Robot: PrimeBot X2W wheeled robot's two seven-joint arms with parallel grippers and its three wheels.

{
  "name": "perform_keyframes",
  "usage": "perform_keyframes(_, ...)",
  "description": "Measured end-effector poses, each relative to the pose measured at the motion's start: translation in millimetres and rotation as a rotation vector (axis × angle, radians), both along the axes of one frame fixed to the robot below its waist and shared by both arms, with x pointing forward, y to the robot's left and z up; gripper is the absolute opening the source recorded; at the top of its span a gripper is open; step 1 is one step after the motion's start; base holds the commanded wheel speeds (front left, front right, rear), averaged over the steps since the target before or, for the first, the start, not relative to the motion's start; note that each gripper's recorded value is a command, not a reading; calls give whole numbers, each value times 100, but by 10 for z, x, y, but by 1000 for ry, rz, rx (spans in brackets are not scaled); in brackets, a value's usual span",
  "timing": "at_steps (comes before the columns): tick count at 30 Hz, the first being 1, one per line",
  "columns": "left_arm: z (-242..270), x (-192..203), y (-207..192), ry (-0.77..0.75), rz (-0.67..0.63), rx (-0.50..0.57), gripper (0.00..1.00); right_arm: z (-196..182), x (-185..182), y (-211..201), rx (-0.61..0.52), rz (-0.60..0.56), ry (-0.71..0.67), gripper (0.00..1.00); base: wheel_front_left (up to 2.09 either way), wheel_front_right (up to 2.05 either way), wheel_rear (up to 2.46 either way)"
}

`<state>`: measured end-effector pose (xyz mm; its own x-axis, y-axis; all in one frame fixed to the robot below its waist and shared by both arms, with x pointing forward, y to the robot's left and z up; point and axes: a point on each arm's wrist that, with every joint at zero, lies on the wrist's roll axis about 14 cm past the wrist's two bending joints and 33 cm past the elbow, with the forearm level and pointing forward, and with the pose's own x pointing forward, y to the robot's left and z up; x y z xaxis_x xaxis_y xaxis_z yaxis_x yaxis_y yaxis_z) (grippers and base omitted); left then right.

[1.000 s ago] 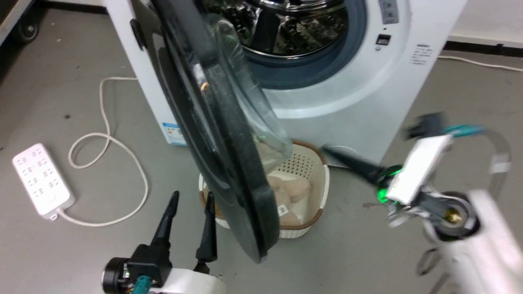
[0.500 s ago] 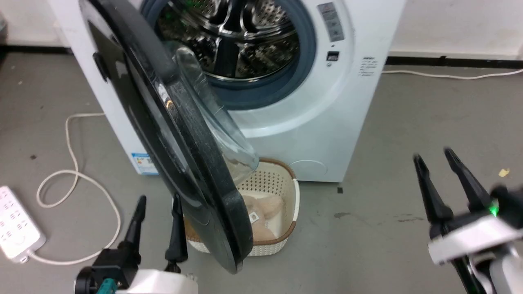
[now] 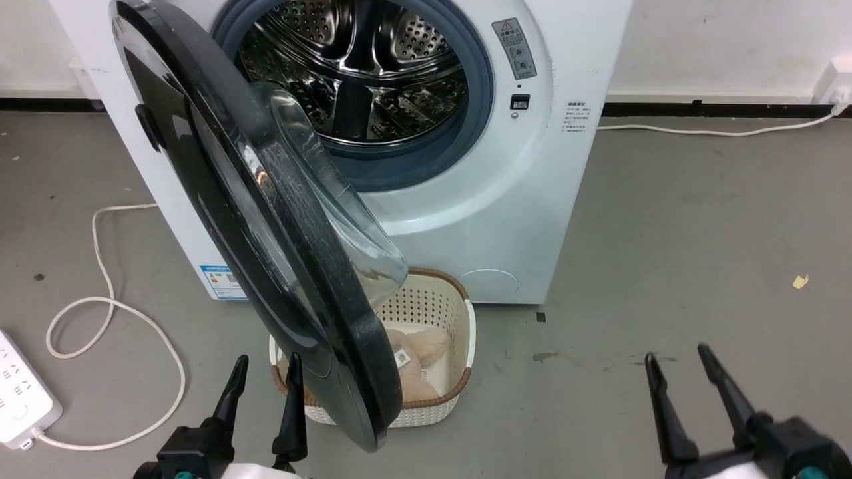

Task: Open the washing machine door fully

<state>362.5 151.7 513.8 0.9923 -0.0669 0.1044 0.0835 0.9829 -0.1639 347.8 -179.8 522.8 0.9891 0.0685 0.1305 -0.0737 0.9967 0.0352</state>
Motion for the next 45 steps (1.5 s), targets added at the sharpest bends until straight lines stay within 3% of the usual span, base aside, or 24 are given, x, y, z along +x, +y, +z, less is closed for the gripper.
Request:
perform_keyframes(8, -59, -3, -14, 17, -5, 10, 100, -132, -55, 43, 33, 8, 40, 100, 0, 0, 0)
perform_keyframes(9, -61, -3, -16, 18, -6, 10, 91, -126, -52, 45, 35, 9, 38, 100, 0, 0, 0)
perform_keyframes(10, -62, -3, -17, 18, -6, 10, 33, -120, -50, 48, 36, 10, 36, 100, 0, 0, 0)
perform_keyframes(11, -63, -4, -19, 19, -7, 10, 0, -115, -47, 48, 37, 10, 35, 100, 0, 0, 0)
perform_keyframes(19, 439, 49, 162, -131, 58, -73, 0, -13, -21, 34, 37, 7, 2, 100, 0, 0, 0)
perform_keyframes(33, 2181, -195, 114, -692, 53, -75, 0, -41, -55, -95, 65, -33, 9, 100, 0, 0, 0)
perform_keyframes(40, 2165, -225, -541, -629, -160, -40, 0, -78, -50, -108, 73, -37, 21, 100, 0, 0, 0)
perform_keyframes(45, 1603, -162, -1028, -426, -317, -4, 0, -99, 9, -75, 78, -28, 28, 100, 0, 0, 0)
